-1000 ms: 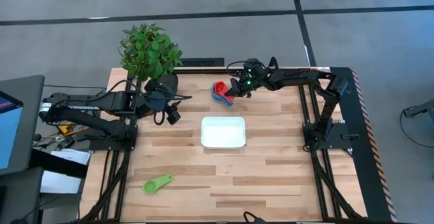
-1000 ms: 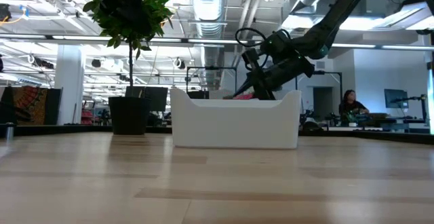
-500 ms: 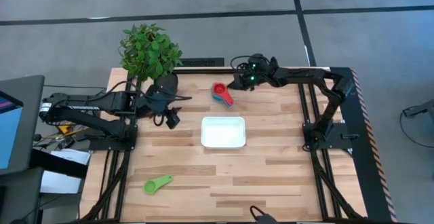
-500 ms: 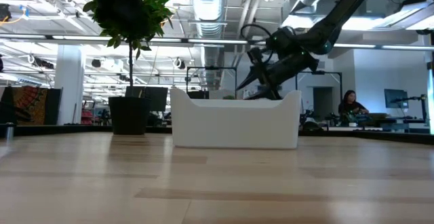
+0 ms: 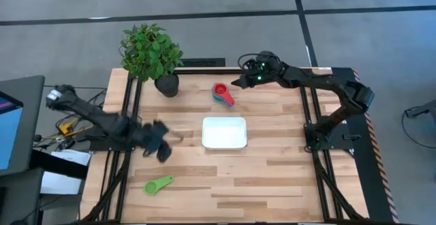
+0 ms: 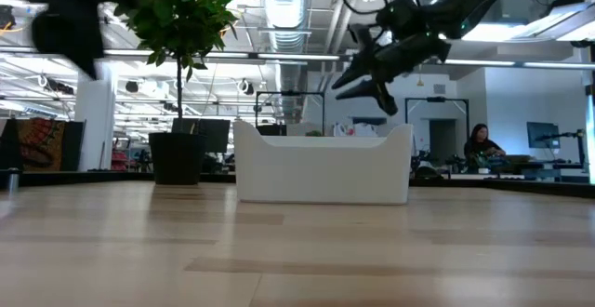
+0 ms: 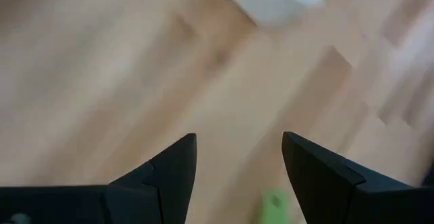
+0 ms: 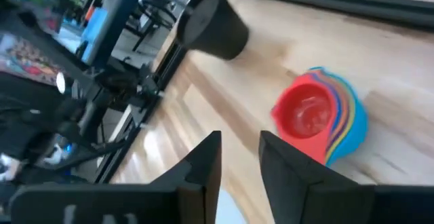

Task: Nest measuring cups in basket
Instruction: Stack the green measuring cup on top of the red measuring cup

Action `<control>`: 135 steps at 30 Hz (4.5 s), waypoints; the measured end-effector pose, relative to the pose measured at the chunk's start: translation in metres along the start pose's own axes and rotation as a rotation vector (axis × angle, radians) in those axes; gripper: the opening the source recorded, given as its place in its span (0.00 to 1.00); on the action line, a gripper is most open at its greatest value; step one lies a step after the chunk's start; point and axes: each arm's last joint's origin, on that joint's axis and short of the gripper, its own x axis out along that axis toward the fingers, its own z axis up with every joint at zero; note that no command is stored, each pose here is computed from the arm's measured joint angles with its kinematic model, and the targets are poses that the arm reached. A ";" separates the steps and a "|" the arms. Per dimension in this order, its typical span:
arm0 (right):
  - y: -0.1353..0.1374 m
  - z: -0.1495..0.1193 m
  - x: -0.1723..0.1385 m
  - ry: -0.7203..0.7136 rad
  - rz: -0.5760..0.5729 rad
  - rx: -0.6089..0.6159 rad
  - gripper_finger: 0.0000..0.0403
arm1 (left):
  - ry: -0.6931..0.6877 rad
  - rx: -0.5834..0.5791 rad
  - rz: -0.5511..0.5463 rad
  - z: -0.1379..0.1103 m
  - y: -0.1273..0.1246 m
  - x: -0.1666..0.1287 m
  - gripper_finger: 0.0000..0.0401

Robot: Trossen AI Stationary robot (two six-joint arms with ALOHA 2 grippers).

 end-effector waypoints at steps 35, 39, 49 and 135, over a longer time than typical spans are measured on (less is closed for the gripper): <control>0.100 -0.117 0.026 0.219 -0.050 -0.036 0.17 | 0.474 0.139 0.066 -0.160 -0.012 0.063 0.19; 0.109 -0.133 0.025 0.226 -0.081 -0.008 0.15 | 0.412 0.267 0.001 -0.149 -0.015 0.068 0.03; 0.151 -0.178 0.014 0.164 -0.008 -0.128 0.10 | 0.242 0.563 -0.081 -0.096 -0.038 0.080 0.01; -0.074 -0.022 0.051 0.288 0.206 0.301 0.07 | -0.525 0.417 0.400 0.169 -0.020 0.019 0.31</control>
